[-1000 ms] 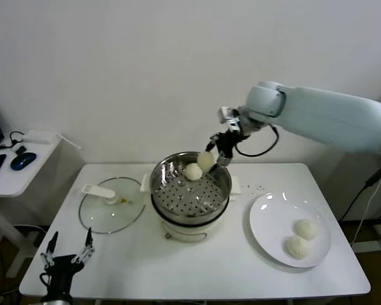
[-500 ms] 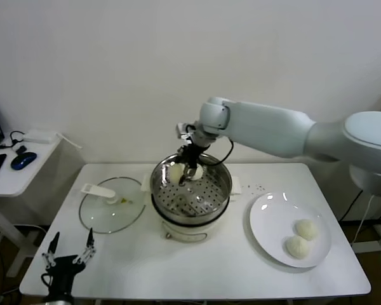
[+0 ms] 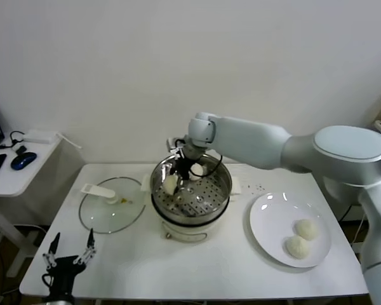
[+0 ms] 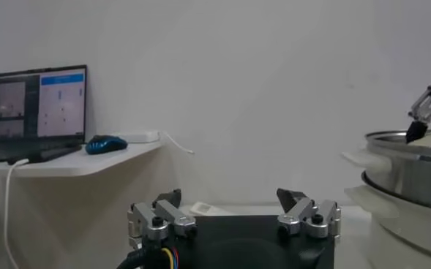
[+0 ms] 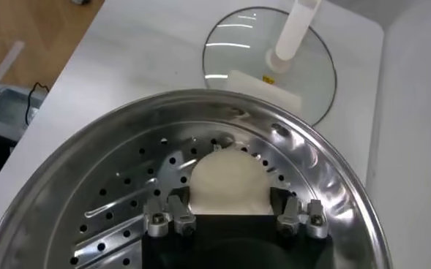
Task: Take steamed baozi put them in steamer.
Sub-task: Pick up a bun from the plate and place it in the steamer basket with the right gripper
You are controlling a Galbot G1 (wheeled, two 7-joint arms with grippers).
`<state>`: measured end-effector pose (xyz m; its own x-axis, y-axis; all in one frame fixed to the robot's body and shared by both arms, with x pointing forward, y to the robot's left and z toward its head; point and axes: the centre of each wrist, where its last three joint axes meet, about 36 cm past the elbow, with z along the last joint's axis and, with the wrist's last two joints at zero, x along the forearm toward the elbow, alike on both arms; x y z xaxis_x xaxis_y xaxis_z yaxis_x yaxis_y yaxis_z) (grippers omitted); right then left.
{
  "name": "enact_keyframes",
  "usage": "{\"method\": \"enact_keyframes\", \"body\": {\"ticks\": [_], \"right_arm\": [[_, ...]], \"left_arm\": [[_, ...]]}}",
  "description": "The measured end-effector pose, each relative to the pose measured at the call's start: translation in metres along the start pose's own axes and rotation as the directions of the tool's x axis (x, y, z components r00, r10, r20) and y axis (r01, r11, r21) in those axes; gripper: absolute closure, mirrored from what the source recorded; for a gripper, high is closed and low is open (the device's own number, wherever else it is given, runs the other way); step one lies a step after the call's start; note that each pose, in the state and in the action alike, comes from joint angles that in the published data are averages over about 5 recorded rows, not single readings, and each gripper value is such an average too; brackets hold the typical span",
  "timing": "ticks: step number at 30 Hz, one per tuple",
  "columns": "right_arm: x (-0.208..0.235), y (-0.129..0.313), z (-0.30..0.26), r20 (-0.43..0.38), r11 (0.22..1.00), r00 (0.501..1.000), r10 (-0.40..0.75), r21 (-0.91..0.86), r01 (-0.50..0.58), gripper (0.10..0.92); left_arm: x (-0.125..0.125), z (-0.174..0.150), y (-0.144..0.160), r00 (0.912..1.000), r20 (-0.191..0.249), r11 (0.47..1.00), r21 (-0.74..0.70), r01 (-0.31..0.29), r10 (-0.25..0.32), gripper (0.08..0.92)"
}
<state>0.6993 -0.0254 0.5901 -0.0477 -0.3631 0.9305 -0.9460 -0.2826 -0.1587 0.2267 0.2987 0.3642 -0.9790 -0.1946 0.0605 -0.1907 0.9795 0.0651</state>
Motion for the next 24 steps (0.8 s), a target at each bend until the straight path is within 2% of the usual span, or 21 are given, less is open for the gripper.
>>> {"method": "enact_keyframes", "body": {"ticks": [15,21,24], "right_arm": [[-0.015,0.001,-0.004,0.001,1.000,1.000,-0.009,0.009,0.009,0.323],[-0.015,0.001,-0.002,-0.001,1.000,1.000,-0.008,0.018,0.008,0.223],[-0.013,0.001,0.000,0.001,1.000,1.000,-0.009,0.020,0.009,0.203]], "left_arm": [[0.001,0.001,0.000,1.0000,-0.003,1.000,-0.002,0.002,-0.002,0.177],[0.002,0.001,0.000,1.0000,-0.003,1.000,-0.004,0.005,-0.005,0.177],[0.002,0.001,0.000,1.0000,-0.004,1.000,-0.004,0.006,-0.006,0.177]]}}
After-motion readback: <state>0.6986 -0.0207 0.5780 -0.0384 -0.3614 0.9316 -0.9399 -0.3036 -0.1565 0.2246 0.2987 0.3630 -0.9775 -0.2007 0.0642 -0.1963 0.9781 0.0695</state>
